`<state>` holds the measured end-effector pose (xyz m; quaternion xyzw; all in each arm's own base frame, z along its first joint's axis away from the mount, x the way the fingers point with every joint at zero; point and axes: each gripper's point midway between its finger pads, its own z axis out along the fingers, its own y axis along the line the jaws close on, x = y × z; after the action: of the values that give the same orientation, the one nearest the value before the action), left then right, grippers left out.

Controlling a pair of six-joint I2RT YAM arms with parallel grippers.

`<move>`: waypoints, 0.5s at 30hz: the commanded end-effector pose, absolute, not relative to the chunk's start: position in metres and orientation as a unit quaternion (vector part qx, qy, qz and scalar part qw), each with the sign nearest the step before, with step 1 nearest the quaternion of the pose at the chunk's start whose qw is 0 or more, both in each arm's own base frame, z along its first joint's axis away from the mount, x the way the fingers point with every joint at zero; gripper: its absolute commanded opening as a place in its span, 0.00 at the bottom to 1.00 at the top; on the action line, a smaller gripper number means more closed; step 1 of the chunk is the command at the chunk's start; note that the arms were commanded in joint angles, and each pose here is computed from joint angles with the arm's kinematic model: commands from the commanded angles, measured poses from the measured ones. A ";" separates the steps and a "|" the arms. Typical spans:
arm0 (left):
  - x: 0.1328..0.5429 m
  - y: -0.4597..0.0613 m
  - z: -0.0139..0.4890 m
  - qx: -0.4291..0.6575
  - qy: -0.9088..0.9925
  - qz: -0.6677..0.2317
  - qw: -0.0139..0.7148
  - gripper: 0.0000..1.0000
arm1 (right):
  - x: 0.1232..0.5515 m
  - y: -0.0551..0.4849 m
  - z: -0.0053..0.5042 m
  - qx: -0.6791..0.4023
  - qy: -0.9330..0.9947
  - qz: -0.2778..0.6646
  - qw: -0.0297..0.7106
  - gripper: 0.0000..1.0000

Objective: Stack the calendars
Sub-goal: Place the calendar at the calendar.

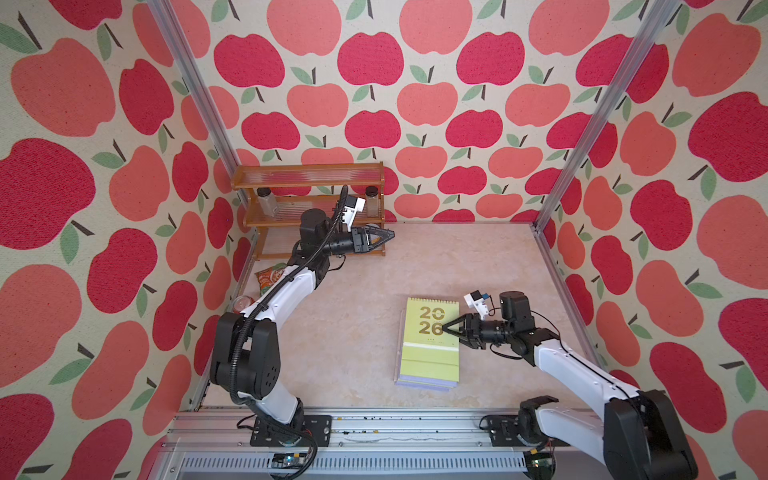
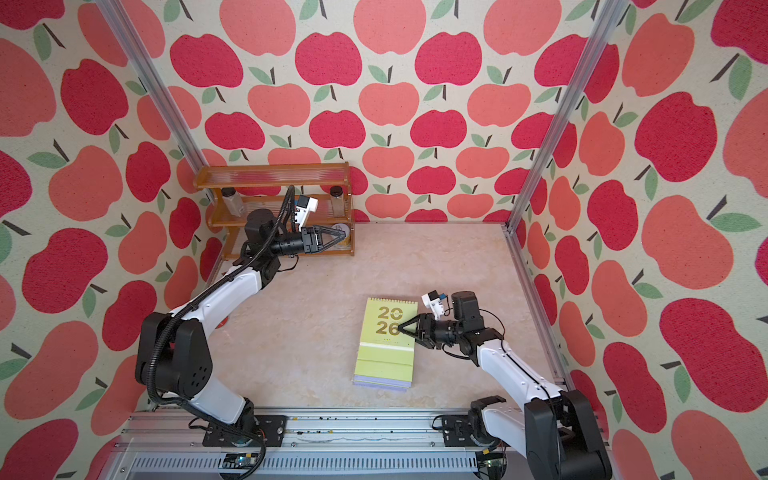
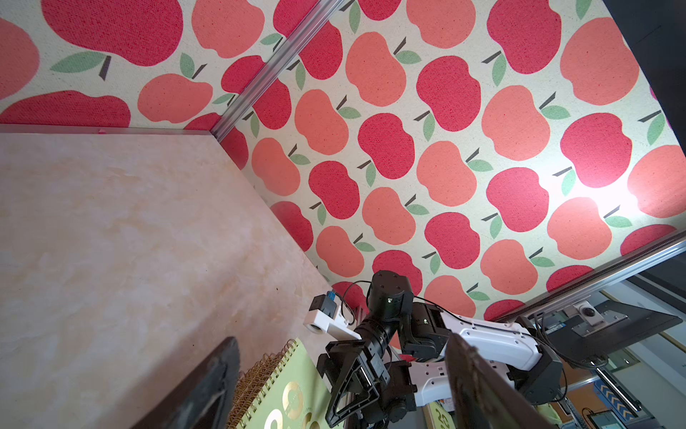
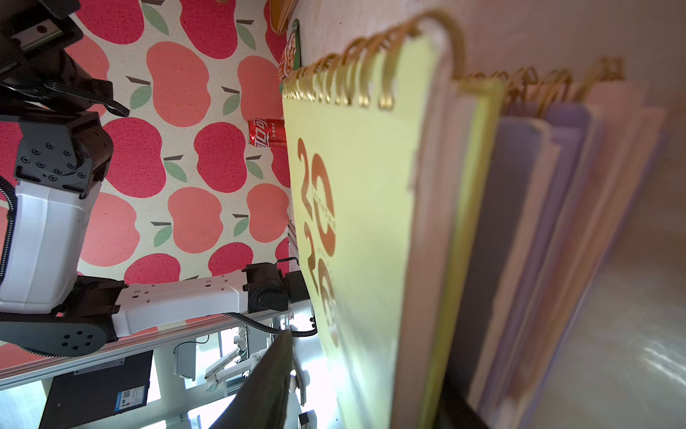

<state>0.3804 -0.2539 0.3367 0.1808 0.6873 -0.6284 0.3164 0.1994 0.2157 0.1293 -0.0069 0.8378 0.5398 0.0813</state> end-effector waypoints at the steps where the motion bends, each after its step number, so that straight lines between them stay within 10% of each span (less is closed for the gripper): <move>1: 0.377 -0.254 0.340 0.191 0.684 -0.625 0.324 0.85 | 0.200 0.207 0.120 0.004 0.863 0.498 0.087 0.52; 15: 0.378 -0.253 0.338 0.190 0.690 -0.619 0.323 0.85 | 0.195 0.181 0.106 0.015 0.930 0.360 0.070 0.57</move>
<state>0.3804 -0.2538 0.3332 0.1799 0.6911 -0.6260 0.3132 0.2036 0.2016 0.1300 -0.0022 0.8942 0.4389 0.0888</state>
